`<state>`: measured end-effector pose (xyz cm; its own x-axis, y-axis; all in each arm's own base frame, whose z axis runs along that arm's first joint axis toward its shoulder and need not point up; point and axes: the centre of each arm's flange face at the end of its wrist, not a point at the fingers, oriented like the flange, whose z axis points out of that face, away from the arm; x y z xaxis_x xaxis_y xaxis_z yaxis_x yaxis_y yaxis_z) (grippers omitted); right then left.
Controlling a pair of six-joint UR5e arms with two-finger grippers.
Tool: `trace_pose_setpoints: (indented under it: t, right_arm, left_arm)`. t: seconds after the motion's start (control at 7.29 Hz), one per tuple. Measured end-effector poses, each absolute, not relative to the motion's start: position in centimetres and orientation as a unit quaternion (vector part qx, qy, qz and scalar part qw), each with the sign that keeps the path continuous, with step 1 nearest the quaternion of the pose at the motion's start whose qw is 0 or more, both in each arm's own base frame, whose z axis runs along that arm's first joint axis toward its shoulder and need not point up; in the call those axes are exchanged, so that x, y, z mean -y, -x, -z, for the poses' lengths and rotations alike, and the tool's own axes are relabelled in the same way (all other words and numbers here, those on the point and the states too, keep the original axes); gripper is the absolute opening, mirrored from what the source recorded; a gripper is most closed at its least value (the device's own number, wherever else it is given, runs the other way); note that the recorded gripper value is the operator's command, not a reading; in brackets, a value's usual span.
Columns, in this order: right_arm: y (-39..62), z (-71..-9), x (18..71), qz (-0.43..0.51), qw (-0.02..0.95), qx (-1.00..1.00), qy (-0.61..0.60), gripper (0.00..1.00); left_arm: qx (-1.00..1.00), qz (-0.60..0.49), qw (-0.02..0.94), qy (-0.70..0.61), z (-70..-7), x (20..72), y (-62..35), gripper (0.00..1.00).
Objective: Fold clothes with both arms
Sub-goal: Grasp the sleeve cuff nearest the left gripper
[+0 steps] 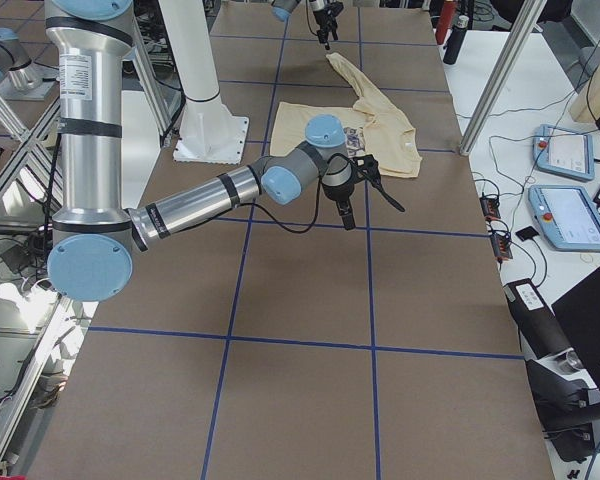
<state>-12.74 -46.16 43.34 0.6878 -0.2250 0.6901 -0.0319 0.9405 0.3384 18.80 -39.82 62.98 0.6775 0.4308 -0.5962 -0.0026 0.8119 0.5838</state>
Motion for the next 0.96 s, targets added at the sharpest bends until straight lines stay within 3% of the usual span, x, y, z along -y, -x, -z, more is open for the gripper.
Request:
trace_pose_setpoints:
  t: [0.41, 0.96]
  right_arm:
    - [12.7, -43.4, 46.2, 0.053, 0.904, 0.390, -0.164, 1.00]
    - [12.7, -43.4, 46.2, 0.053, 0.905, 0.389, -0.166, 1.00]
  left_arm:
    - [-0.379, -0.139, 0.874, -0.271, -64.3, 39.8, -20.9, 0.55]
    - [-0.376, -0.144, 0.876, -0.266, -65.1, 40.0, -21.4, 0.51]
